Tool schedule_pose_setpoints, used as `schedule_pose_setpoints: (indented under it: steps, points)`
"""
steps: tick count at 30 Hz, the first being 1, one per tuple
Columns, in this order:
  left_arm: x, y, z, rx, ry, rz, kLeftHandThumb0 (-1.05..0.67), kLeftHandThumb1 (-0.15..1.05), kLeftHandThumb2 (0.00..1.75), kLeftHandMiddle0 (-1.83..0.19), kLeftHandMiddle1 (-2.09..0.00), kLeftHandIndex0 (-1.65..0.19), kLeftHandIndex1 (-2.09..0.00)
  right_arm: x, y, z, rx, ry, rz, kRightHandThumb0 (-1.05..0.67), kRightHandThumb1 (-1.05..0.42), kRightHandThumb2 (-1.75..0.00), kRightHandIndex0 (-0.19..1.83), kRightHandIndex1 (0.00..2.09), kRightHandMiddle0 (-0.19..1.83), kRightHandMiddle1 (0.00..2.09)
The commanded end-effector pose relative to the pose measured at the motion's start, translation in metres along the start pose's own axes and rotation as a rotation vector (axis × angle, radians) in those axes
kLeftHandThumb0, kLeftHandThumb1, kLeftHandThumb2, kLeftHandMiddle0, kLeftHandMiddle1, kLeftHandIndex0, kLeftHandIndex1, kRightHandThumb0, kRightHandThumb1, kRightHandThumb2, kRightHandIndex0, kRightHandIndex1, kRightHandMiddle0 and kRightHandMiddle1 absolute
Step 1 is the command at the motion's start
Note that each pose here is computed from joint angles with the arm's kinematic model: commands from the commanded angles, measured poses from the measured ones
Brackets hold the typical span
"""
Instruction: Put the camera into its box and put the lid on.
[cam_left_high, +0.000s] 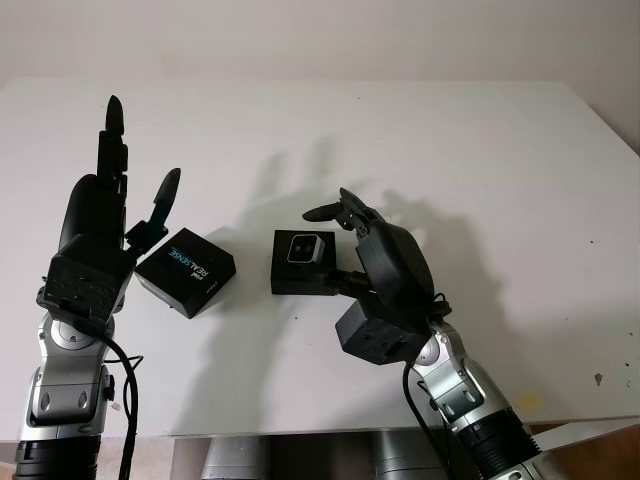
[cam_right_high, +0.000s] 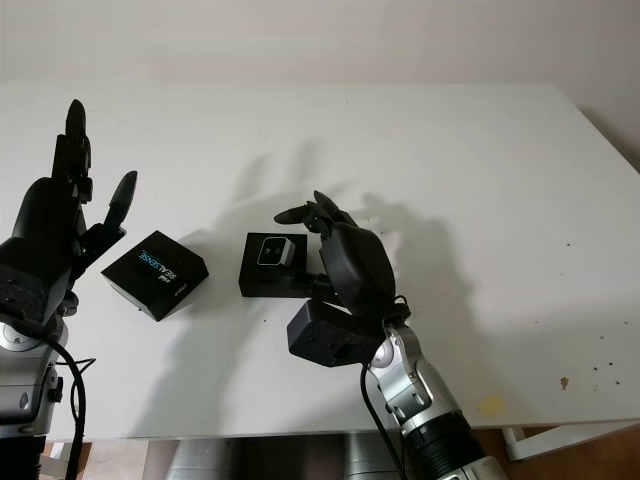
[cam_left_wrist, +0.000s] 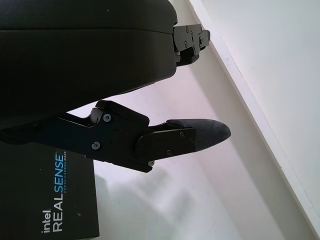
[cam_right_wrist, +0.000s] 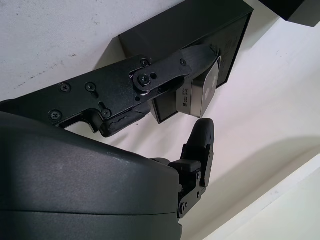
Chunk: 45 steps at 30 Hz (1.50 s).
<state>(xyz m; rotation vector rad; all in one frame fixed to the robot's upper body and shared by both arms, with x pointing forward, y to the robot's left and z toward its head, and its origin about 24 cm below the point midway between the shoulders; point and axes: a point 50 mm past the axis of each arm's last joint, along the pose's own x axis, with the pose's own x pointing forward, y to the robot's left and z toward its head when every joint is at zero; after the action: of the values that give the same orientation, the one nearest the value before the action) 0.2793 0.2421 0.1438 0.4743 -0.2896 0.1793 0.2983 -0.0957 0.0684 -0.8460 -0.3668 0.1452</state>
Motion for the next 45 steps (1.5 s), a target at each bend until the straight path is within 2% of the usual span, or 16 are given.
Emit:
schedule_pose_setpoints:
  steps: [1,14,31,36,45]
  points:
    - [0.0,0.0,0.003,-0.012,-0.016,0.003,-0.62,1.05,0.51,0.16,-0.05,0.16,-0.05,0.001,-0.002,0.0,0.002,-0.014,-0.006,-0.6,-0.91,-0.05,0.28,0.07,0.34,0.93]
    - [0.001,0.0,0.005,0.01,-0.033,-0.007,-0.62,1.05,0.52,0.14,-0.05,0.16,-0.05,-0.001,-0.003,-0.001,0.007,-0.013,-0.025,-0.44,-0.96,-0.06,0.39,0.09,0.45,1.15]
    - [0.002,0.001,0.007,0.002,-0.046,-0.012,-0.61,1.05,0.52,0.15,-0.05,0.16,-0.05,0.002,-0.004,-0.002,-0.037,-0.021,0.019,-0.42,-0.95,-0.05,0.43,0.09,0.45,1.22]
    - [0.001,0.001,0.007,0.003,-0.044,-0.011,-0.61,1.05,0.52,0.15,-0.05,0.16,-0.05,0.005,-0.006,-0.004,0.049,0.0,0.02,-0.41,-0.94,-0.05,0.44,0.08,0.42,1.3]
    - [0.0,0.001,0.006,-0.003,-0.025,0.001,-0.62,1.05,0.5,0.15,-0.05,0.15,-0.06,0.017,-0.015,-0.019,0.217,0.058,0.054,-0.44,-0.97,-0.06,0.39,0.05,0.35,1.45]
